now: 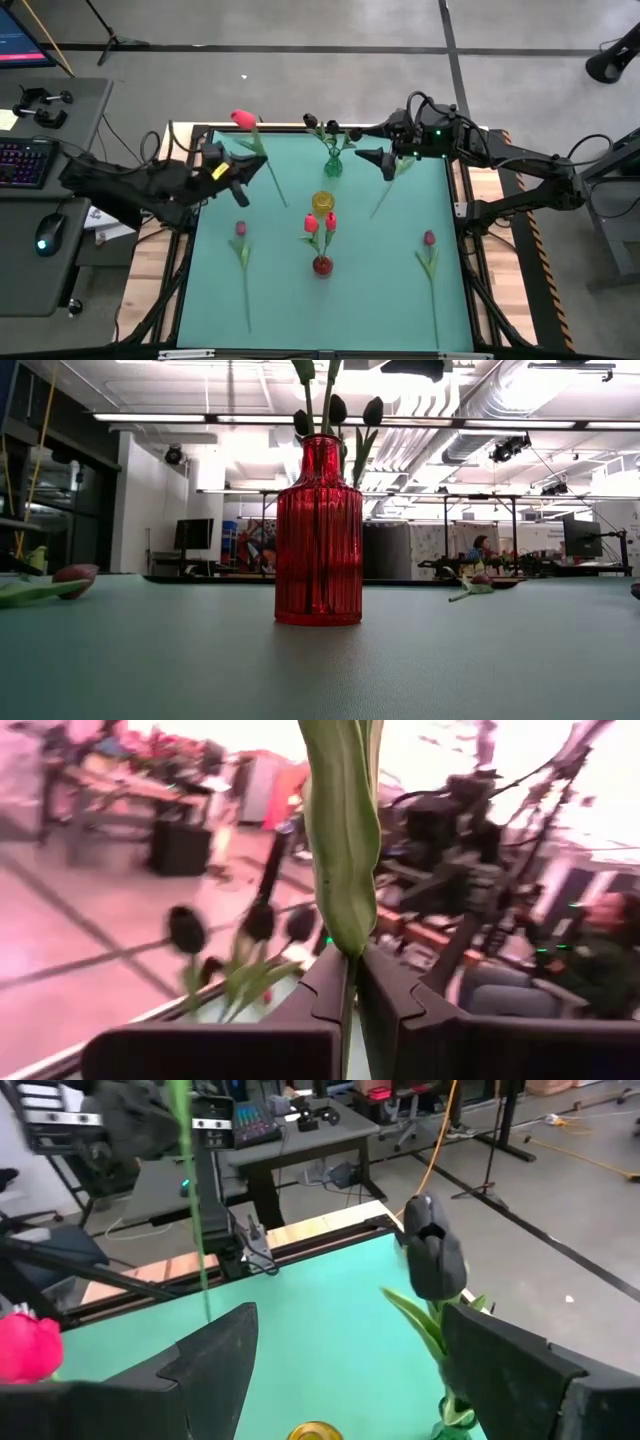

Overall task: Sort flowers into vase by color
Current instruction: Put the red tulip into the red vase

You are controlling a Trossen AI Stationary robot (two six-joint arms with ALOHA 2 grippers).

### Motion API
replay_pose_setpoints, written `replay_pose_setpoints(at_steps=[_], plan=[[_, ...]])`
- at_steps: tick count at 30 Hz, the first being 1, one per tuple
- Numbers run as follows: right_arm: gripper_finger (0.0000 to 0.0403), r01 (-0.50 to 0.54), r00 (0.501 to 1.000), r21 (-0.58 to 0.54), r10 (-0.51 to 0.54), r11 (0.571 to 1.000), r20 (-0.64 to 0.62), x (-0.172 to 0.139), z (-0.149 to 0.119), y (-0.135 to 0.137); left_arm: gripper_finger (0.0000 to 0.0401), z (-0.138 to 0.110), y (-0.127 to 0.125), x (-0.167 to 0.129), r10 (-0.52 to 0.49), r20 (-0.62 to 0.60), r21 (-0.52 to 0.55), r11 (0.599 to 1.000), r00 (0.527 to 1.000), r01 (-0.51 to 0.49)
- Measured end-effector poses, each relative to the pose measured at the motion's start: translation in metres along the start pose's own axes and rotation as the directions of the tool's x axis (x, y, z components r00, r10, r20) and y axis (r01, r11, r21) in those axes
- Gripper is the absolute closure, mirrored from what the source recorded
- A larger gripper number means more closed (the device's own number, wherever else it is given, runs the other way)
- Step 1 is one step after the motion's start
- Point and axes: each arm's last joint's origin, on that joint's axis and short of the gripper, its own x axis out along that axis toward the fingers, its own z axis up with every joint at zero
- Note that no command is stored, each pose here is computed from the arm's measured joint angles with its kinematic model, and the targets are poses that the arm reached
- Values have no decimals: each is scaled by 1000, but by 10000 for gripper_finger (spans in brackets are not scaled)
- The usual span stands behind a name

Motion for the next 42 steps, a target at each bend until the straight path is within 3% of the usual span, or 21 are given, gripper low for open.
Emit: replay_pose_setpoints(at_steps=[5,11,18,25,30,33,37,42], plan=[[99,27,1000,0,-27,1000,3,0,0,-1,401,3,-11,12,-195,60,-55,979,979,198],[99,25,1000,0,-25,1000,-4,0,-1,-1,401,17,-22,7,-407,185,-121,894,894,432],[99,-46,996,3,46,999,-73,0,-7,5,401,33,-25,-26,-464,238,-185,841,853,508],[99,-151,982,156,165,976,-86,-1,-9,21,401,26,-41,-42,-591,170,-206,761,789,615],[99,-178,975,263,206,948,-83,-2,-11,38,401,-12,-69,-31,-648,6,-188,747,762,637],[99,-151,980,295,181,944,-78,-4,-12,47,401,-29,-84,-24,-663,-2,-173,737,748,653],[99,-121,987,290,147,949,-71,-5,-14,57,401,-55,-102,-10,-614,-5,-120,784,789,610],[99,-81,993,274,101,958,-59,-7,-16,64,401,-66,-131,2,-562,-86,49,822,822,567]])
